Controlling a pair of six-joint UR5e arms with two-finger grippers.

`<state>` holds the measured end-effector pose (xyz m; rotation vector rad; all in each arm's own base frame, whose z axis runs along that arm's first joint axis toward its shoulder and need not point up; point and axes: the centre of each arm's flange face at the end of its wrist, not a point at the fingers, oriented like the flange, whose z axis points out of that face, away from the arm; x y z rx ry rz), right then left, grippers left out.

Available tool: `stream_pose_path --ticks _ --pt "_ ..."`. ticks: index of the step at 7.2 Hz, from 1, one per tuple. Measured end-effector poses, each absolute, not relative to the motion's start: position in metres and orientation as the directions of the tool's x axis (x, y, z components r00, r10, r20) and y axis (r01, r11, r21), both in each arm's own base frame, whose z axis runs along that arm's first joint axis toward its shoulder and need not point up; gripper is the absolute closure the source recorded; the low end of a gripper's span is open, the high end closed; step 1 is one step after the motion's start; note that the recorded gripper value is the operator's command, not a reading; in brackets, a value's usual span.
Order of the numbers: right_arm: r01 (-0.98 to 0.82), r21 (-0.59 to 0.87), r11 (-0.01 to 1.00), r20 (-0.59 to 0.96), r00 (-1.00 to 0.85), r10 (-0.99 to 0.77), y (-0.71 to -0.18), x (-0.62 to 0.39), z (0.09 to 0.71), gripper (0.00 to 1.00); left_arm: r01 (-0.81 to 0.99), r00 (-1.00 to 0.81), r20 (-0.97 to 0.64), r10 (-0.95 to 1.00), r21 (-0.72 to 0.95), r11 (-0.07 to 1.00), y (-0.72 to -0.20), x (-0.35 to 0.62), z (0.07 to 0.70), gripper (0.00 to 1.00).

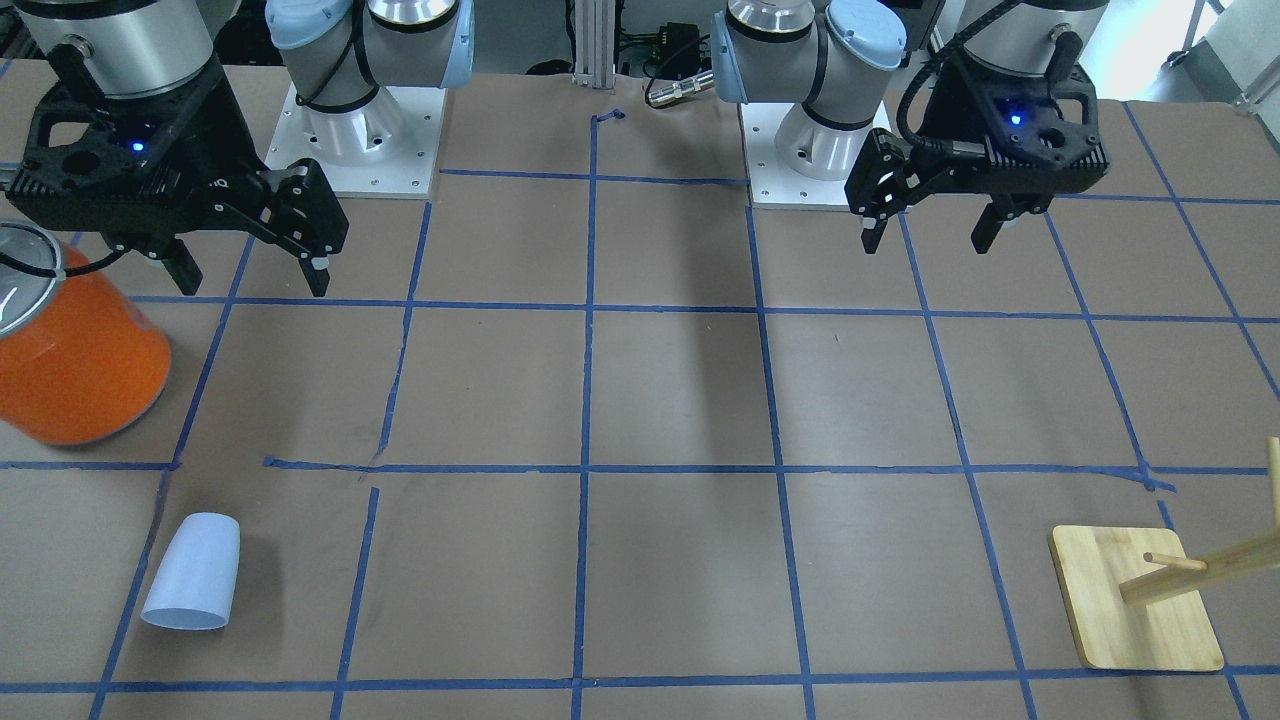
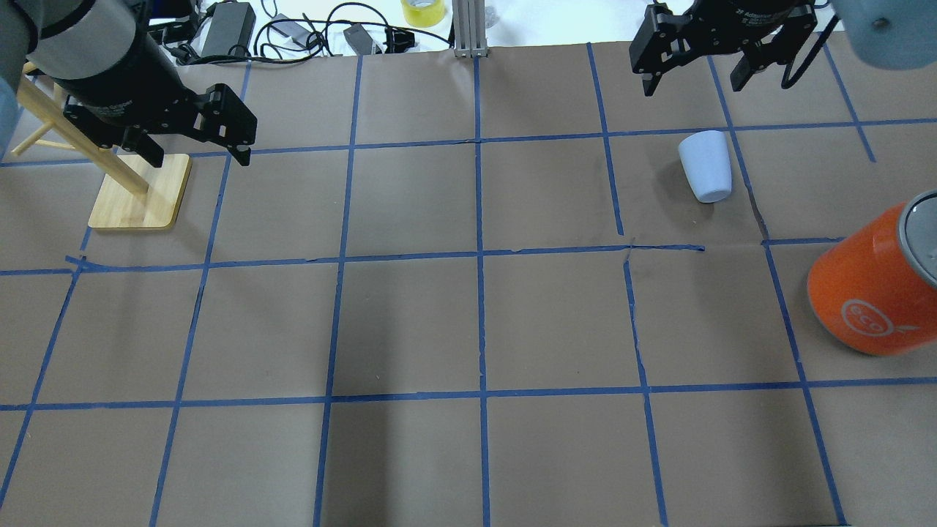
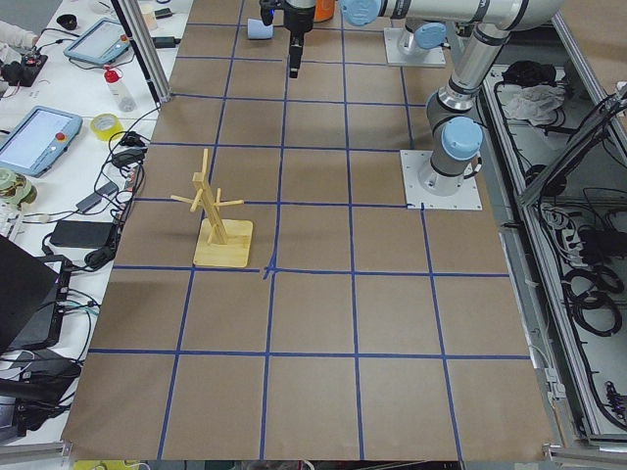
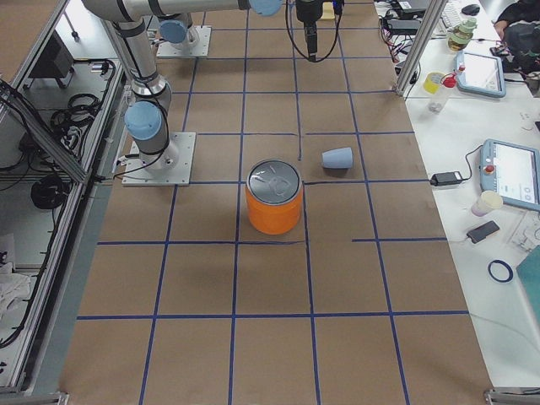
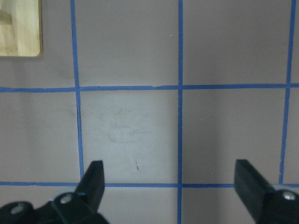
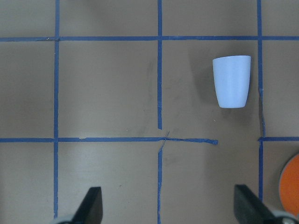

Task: Flip cup

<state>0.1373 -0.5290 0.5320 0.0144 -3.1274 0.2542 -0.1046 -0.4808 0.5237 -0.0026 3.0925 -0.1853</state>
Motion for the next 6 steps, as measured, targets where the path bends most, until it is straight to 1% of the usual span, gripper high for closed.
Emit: stream_pose_path --ticks 6 --pt "-0.013 -0.148 0.989 0.006 -1.0 -0.012 -0.5291 0.135 0.527 0.0 0.001 -0.999 -0.043 -0.004 -0.12 0.993 -0.4808 -0.1046 0.5239 0.0"
